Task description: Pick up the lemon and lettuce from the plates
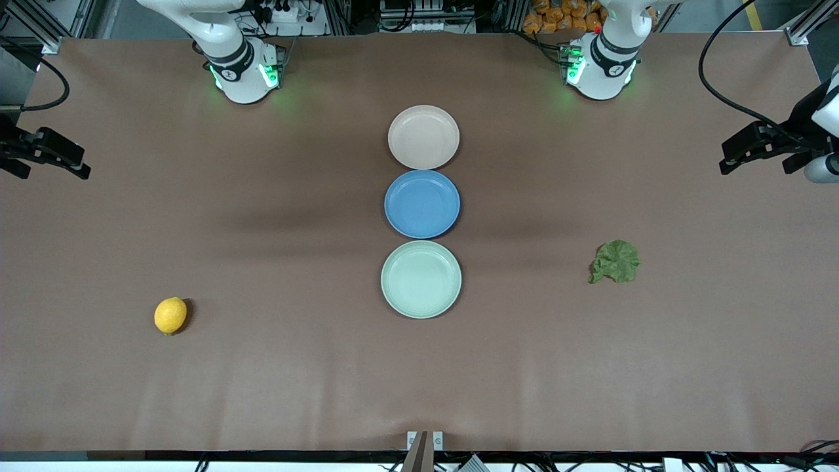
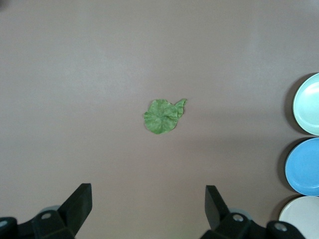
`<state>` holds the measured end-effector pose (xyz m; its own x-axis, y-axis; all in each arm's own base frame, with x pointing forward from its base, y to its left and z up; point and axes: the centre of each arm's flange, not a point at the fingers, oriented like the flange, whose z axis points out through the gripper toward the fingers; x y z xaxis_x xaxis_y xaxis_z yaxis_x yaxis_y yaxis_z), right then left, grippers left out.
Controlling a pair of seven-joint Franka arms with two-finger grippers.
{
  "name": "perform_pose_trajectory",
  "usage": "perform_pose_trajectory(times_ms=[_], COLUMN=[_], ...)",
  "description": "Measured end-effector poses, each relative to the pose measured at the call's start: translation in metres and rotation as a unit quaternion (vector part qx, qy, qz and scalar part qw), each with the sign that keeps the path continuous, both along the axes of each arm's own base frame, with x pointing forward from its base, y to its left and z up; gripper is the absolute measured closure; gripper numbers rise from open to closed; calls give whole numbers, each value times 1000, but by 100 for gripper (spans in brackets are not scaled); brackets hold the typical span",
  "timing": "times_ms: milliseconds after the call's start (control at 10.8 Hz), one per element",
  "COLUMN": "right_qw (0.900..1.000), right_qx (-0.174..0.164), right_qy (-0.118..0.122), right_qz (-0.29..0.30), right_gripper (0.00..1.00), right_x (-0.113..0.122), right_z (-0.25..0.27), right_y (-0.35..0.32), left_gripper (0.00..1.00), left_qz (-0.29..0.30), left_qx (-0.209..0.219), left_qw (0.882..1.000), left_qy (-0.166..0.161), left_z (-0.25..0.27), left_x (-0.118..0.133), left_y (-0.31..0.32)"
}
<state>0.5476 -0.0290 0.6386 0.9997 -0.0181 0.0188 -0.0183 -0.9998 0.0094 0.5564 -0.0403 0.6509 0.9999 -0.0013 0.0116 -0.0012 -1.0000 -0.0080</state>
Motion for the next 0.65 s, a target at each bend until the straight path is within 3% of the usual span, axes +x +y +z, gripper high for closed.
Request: perform_pose_trajectory(times_ms=[648], right_qw=[1000], right_qx=[0], right_qy=[3], right_qz=[-1], right_gripper=[0], right_x=[0], right_z=[-3], right_y=[-1], left_gripper=[0], left_qz=[0], left_qx=[0], left_qw=[1000], left_qy=[0], left_z=[0], left_x=[0], left_y=[0])
